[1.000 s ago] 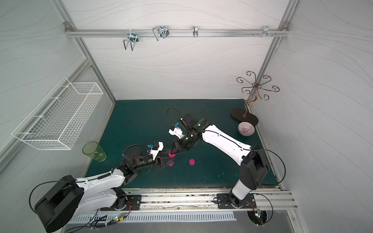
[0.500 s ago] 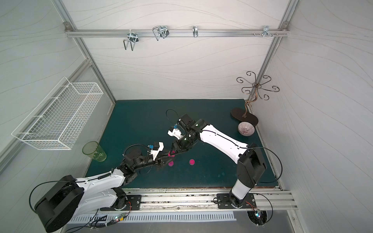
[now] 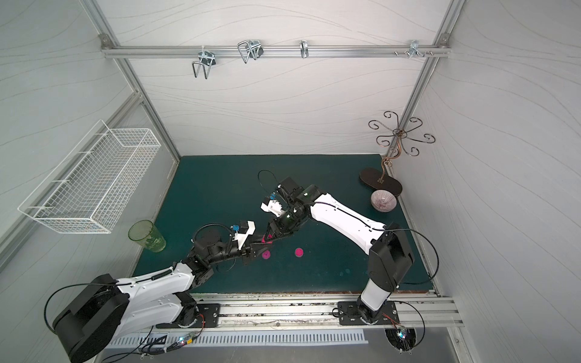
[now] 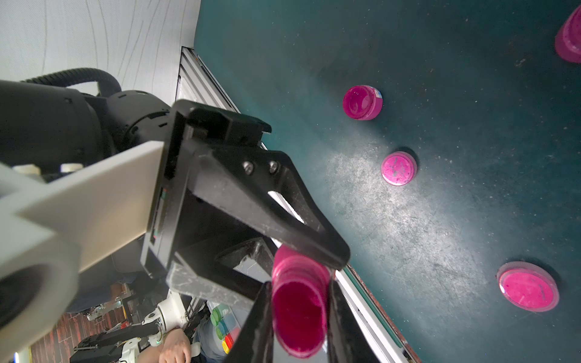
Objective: Close the paint jar lid
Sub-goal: Pick up the paint jar from the center of the board, then pick up the lid from the center of the board, then close the lid on the paint jar.
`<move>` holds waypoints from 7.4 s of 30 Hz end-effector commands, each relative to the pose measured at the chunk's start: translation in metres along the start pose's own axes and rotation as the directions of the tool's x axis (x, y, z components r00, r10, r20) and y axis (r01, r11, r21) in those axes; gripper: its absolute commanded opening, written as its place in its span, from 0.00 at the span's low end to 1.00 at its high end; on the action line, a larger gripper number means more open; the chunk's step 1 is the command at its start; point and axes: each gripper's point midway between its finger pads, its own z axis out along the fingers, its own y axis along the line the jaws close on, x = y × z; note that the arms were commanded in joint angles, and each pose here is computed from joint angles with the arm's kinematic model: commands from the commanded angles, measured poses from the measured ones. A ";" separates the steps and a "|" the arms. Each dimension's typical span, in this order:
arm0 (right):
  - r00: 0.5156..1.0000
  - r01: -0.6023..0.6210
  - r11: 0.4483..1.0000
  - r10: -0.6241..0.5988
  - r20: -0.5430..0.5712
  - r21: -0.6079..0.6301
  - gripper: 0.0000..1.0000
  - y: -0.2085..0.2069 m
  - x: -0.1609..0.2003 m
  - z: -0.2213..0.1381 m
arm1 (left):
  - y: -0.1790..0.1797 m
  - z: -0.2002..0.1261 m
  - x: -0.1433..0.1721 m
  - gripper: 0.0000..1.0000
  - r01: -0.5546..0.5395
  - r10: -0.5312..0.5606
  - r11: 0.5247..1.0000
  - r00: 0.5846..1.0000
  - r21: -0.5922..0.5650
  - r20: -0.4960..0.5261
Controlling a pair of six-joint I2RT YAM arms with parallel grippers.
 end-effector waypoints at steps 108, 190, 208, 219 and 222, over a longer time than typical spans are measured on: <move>0.986 -0.144 0.929 0.104 0.132 0.342 0.27 -0.094 0.031 -0.037 | -0.001 -0.025 -0.046 0.00 -0.140 0.160 0.981 0.976 -0.137 0.149; 0.934 0.343 0.935 -0.350 -0.079 -0.087 0.24 0.056 0.015 0.015 | -0.026 -0.021 -0.053 0.00 -0.179 0.183 0.983 0.968 -0.039 0.172; 0.857 0.452 0.862 -0.491 -0.157 -0.229 0.22 0.072 0.043 0.034 | -0.033 -0.026 -0.059 0.00 -0.189 0.189 0.982 0.962 -0.020 0.197; 0.821 0.508 0.799 -0.562 -0.099 -0.322 0.23 0.081 0.045 0.038 | -0.031 -0.034 -0.073 0.00 -0.218 0.229 0.973 0.942 -0.072 0.247; 0.816 0.517 0.787 -0.572 -0.085 -0.337 0.23 0.080 0.045 0.038 | -0.030 -0.039 -0.083 0.00 -0.228 0.249 0.968 0.928 -0.105 0.278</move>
